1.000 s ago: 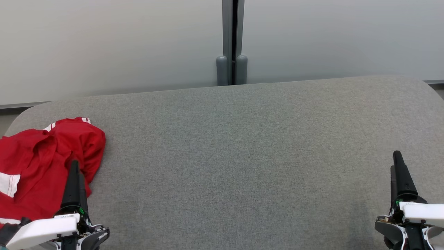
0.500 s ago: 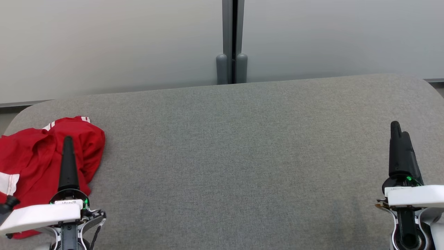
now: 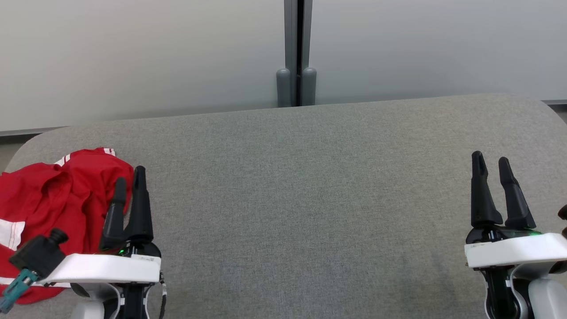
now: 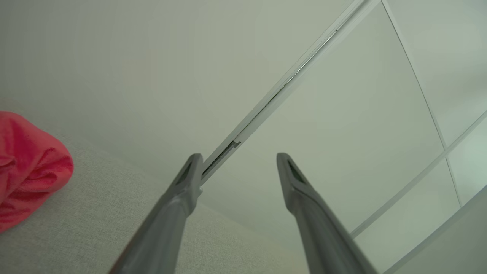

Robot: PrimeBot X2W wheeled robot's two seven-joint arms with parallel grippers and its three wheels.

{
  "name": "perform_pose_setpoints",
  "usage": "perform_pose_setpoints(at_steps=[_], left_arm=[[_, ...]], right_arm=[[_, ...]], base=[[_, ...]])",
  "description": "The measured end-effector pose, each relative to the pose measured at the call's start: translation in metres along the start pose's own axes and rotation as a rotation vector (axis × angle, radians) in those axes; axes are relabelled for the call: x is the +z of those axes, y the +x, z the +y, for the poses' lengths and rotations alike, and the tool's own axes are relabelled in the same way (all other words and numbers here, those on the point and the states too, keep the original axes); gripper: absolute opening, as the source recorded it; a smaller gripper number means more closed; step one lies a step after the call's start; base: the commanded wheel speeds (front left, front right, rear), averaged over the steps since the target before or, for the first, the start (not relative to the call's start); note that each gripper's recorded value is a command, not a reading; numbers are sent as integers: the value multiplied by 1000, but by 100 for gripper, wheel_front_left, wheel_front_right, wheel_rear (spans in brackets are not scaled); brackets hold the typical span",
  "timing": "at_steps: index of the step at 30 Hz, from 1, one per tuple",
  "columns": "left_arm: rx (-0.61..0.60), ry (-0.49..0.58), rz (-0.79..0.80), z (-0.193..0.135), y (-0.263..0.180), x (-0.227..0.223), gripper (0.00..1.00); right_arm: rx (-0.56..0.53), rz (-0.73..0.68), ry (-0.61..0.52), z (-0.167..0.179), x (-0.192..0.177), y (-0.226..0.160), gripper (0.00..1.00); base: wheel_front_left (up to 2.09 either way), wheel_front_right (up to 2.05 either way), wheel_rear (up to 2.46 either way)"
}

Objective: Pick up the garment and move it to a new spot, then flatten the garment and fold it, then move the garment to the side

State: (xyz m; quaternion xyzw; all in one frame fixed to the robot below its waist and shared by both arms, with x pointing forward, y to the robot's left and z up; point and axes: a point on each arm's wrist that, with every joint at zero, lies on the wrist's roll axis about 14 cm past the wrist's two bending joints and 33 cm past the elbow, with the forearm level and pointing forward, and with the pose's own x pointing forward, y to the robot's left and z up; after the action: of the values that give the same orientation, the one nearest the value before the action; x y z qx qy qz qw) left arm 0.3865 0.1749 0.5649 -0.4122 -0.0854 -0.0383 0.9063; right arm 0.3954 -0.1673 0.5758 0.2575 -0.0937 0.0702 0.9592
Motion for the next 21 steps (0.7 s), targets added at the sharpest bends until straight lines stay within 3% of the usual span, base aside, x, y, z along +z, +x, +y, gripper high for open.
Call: perform_pose_setpoints(at_steps=[6,21], left_arm=[[-53,186,50,-16,-1,-19,100],[-41,469,121,-13,-9,-49,100]], right_arm=[[5,40,-101,-1,-13,-4,100],[34,81,-298,2,-30,-9,100]], base=[[0,0,0],[0,0,0]])
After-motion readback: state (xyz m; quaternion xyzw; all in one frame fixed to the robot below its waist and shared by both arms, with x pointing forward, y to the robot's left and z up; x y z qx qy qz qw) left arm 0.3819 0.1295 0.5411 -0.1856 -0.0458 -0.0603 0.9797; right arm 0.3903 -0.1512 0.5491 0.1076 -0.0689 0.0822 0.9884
